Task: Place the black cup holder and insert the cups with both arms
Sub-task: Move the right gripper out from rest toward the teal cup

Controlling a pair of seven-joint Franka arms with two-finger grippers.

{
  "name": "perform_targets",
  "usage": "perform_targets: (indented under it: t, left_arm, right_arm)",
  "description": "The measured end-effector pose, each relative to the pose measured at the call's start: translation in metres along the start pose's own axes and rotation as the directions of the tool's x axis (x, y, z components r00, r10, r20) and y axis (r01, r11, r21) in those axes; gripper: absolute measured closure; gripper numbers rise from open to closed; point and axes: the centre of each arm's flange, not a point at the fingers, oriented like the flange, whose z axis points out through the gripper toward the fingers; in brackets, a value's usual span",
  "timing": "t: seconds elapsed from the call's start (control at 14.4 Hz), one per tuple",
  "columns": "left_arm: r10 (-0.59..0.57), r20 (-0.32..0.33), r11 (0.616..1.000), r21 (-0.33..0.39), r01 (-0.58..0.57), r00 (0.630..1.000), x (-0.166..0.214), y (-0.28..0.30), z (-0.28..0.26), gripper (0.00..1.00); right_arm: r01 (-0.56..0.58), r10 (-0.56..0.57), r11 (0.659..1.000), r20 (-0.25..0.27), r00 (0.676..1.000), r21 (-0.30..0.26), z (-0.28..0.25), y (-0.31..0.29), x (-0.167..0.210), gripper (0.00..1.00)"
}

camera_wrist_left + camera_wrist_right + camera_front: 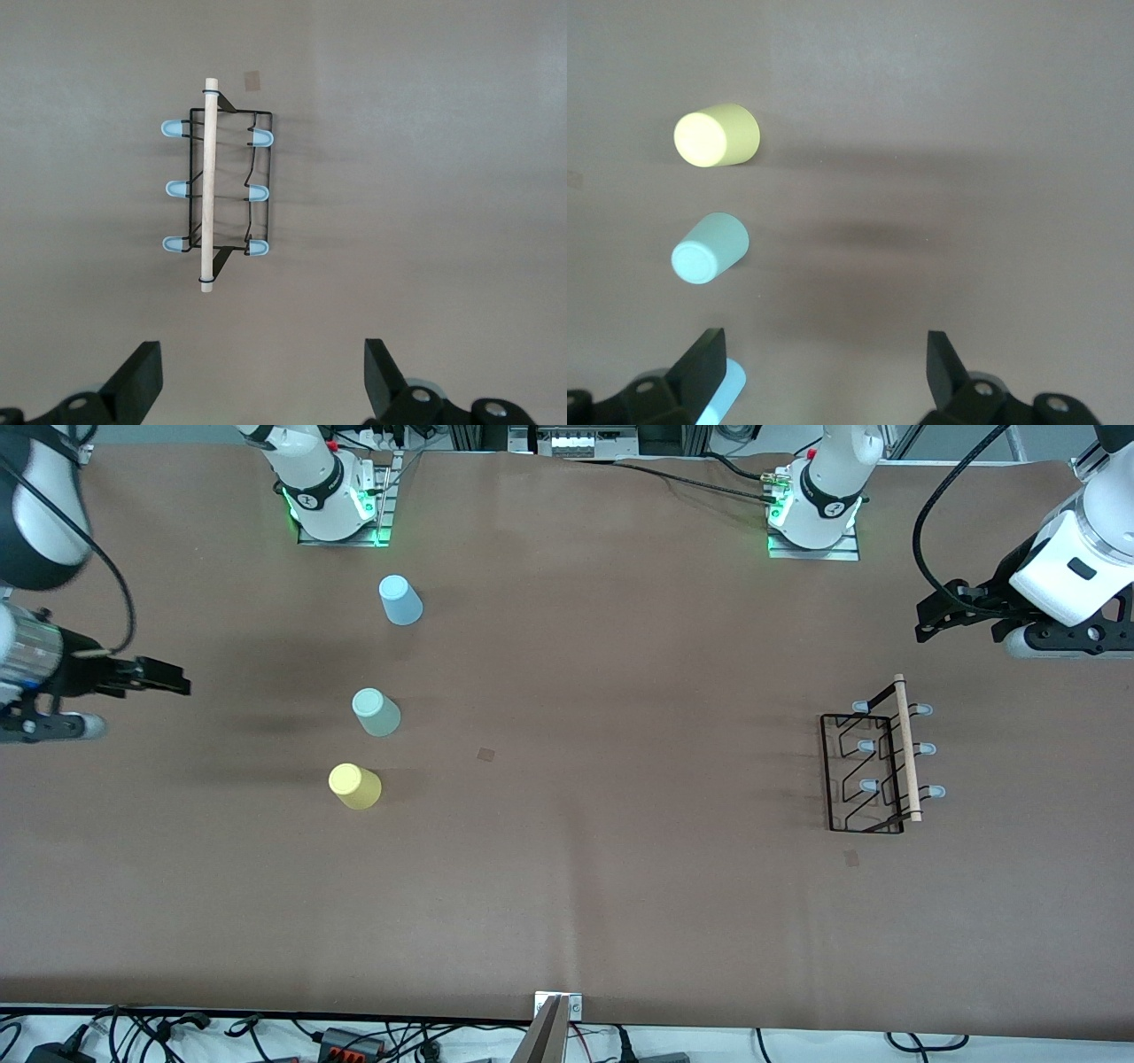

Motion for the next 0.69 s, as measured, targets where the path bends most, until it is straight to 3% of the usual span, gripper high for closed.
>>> perform_targets:
  t: [0.21, 0.69]
  left_arm:
    - [0.000, 0.000, 1.000, 0.000, 0.000, 1.000, 0.000, 0.000, 0.000, 0.00]
    - [-0.013, 0.027, 1.000, 0.000, 0.013, 1.000, 0.009, -0.006, 0.014, 0.00]
  right_arm:
    - [0.001, -0.001, 1.000, -0.004, 1.000, -0.001, 0.024, -0.002, -0.017, 0.00]
    - [0.009, -0.009, 1.000, 0.008, 1.000, 0.001, 0.000, -0.010, -0.047, 0.00]
